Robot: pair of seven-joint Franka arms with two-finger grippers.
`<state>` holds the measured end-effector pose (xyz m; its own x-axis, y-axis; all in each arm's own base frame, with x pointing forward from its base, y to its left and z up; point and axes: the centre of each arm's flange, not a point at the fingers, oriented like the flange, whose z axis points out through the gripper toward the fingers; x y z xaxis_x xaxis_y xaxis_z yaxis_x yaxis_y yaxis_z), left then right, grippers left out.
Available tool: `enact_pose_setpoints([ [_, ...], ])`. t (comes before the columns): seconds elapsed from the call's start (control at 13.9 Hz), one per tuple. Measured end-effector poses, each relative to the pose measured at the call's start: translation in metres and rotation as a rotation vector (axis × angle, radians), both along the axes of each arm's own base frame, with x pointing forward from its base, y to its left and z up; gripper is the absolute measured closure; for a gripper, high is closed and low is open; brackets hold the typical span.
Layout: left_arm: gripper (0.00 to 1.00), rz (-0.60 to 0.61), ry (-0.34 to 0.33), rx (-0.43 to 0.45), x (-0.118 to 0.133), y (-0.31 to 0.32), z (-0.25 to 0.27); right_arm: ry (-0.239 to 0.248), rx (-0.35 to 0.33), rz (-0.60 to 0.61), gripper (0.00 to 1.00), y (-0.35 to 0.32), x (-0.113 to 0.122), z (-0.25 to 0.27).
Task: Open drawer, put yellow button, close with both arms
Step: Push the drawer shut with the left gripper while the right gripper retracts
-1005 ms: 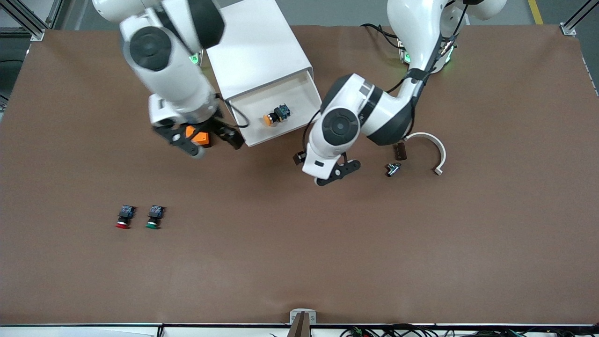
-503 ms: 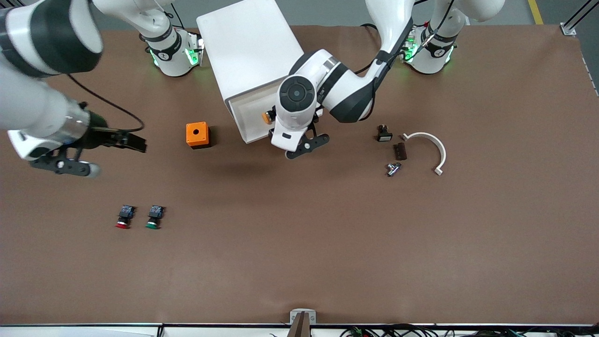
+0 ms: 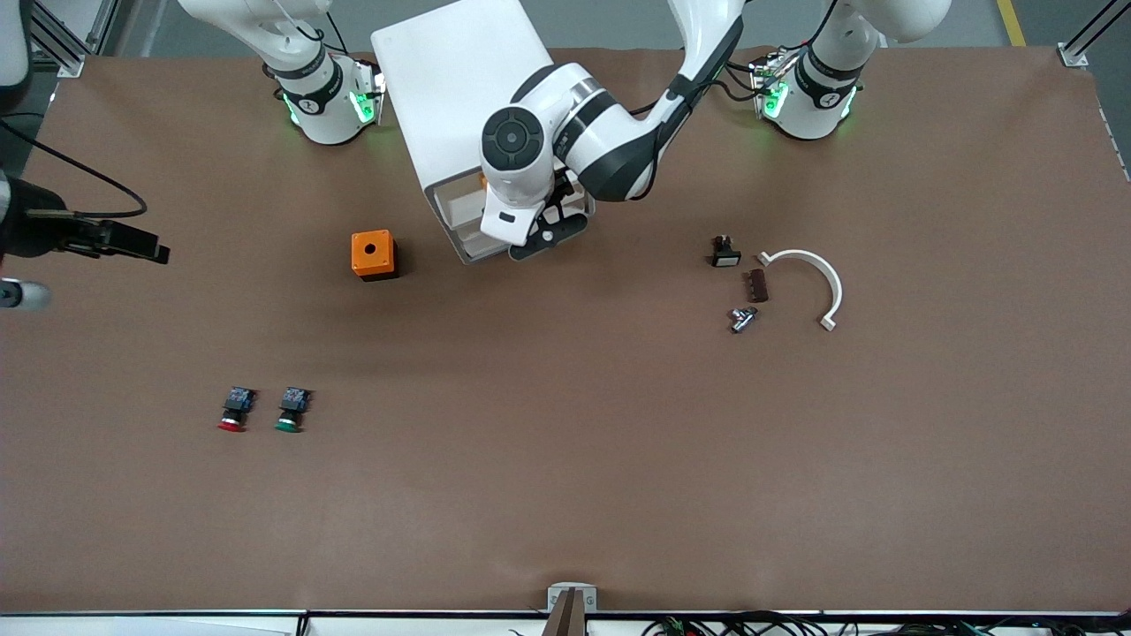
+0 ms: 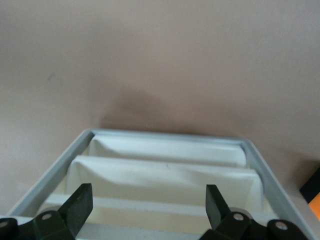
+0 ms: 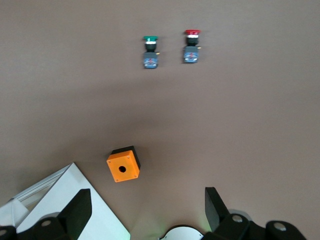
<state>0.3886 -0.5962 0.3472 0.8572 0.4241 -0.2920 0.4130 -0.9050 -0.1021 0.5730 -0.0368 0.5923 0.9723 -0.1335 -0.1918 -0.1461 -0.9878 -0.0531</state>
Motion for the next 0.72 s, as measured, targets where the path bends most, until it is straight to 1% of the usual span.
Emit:
enact_pose_setpoints([
  [0.22, 0.00, 0.026, 0.022, 0.012, -0.015, -0.008, -0.003, -0.004, 0.002, -0.014, 0.00, -0.029, -0.005, 0.010],
  [0.29, 0.00, 0.038, 0.029, 0.019, -0.020, -0.011, -0.004, -0.004, -0.008, -0.015, 0.00, -0.031, -0.005, 0.010],
  [0.43, 0.00, 0.065, 0.042, 0.034, -0.028, -0.014, -0.006, -0.011, -0.051, -0.008, 0.00, -0.033, -0.005, 0.017],
  [0.57, 0.00, 0.080, 0.045, 0.045, -0.030, -0.015, -0.006, -0.019, -0.073, -0.001, 0.00, -0.031, -0.006, 0.030],
  [0.72, 0.00, 0.088, 0.049, 0.054, -0.029, -0.013, -0.007, -0.025, -0.075, 0.001, 0.00, -0.029, -0.007, 0.034],
])
